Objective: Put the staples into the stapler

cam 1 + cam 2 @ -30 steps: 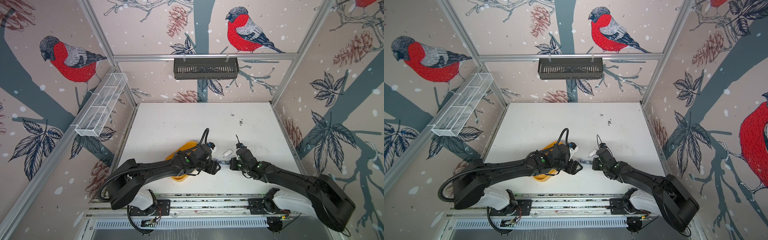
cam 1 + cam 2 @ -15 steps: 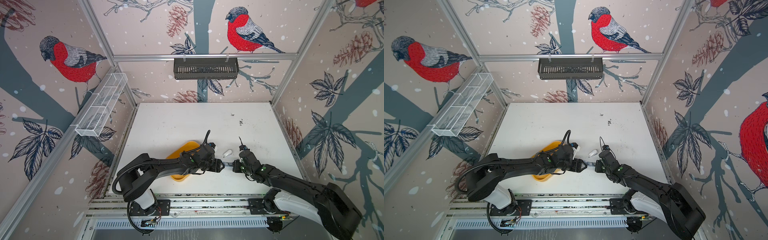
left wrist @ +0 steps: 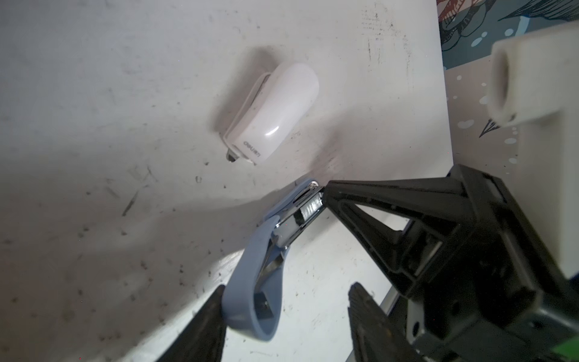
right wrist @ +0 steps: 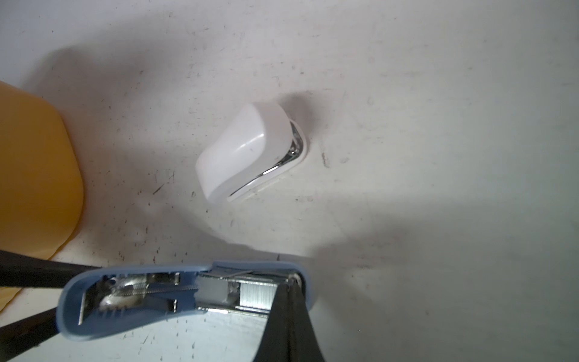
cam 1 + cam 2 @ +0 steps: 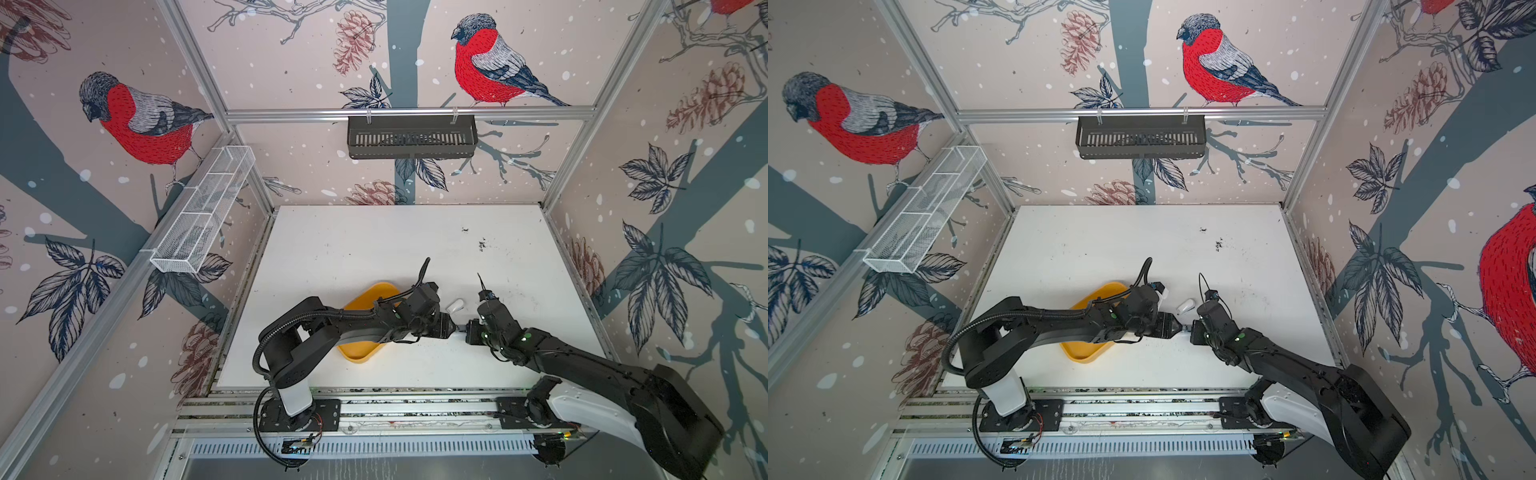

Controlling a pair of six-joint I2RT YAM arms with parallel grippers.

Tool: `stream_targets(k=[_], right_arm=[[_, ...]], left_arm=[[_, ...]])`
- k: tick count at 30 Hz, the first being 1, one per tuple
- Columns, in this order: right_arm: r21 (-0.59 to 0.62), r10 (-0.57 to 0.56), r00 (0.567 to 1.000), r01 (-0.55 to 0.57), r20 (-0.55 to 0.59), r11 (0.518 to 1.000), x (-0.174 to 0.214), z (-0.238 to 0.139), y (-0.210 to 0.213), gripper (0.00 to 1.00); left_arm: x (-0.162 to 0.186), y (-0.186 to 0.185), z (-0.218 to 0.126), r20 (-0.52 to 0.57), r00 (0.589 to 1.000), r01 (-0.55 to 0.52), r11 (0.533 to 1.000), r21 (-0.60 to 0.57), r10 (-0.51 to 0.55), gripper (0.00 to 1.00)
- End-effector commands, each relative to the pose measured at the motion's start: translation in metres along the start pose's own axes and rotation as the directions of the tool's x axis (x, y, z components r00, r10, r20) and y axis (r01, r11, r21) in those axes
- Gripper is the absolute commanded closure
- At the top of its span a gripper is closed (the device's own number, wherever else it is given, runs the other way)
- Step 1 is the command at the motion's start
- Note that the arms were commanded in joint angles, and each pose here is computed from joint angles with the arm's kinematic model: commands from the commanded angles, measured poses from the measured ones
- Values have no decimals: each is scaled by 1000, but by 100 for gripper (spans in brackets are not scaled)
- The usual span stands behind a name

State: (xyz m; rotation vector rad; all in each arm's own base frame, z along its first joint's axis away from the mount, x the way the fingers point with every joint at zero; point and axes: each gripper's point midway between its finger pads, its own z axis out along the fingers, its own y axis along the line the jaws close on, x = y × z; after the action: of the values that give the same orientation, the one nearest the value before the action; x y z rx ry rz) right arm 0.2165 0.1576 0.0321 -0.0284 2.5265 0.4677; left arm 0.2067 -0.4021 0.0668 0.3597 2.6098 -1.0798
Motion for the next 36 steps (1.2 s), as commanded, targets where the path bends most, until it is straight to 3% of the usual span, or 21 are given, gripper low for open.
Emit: stream_targets(k=[1, 20, 25, 28, 32, 36], right_arm=[[50, -26, 999, 27, -29, 998, 8, 1, -9, 97], [-11, -56, 998, 56, -23, 998, 6, 1, 10, 97], [-38, -50, 999, 49, -20, 998, 6, 0, 13, 96], [-47, -43, 999, 42, -20, 998, 4, -2, 14, 90], [-66, -33, 999, 31, -20, 997, 2, -5, 14, 82], [-99, -23, 1000, 22, -14, 995, -1, -9, 15, 76]], left_arm=[[-7, -10, -1, 17, 1000, -24, 999, 28, 24, 42], [-7, -50, 5, 13, 987, -157, 973, 167, 158, 46], [-7, -44, 4, 17, 984, -178, 974, 142, 178, 49], [-6, -38, 2, 14, 980, -200, 975, 102, 199, 51], [-3, -29, -6, 17, 954, -300, 951, 68, 300, 50], [9, -31, -12, 11, 885, -464, 878, 119, 466, 45]])
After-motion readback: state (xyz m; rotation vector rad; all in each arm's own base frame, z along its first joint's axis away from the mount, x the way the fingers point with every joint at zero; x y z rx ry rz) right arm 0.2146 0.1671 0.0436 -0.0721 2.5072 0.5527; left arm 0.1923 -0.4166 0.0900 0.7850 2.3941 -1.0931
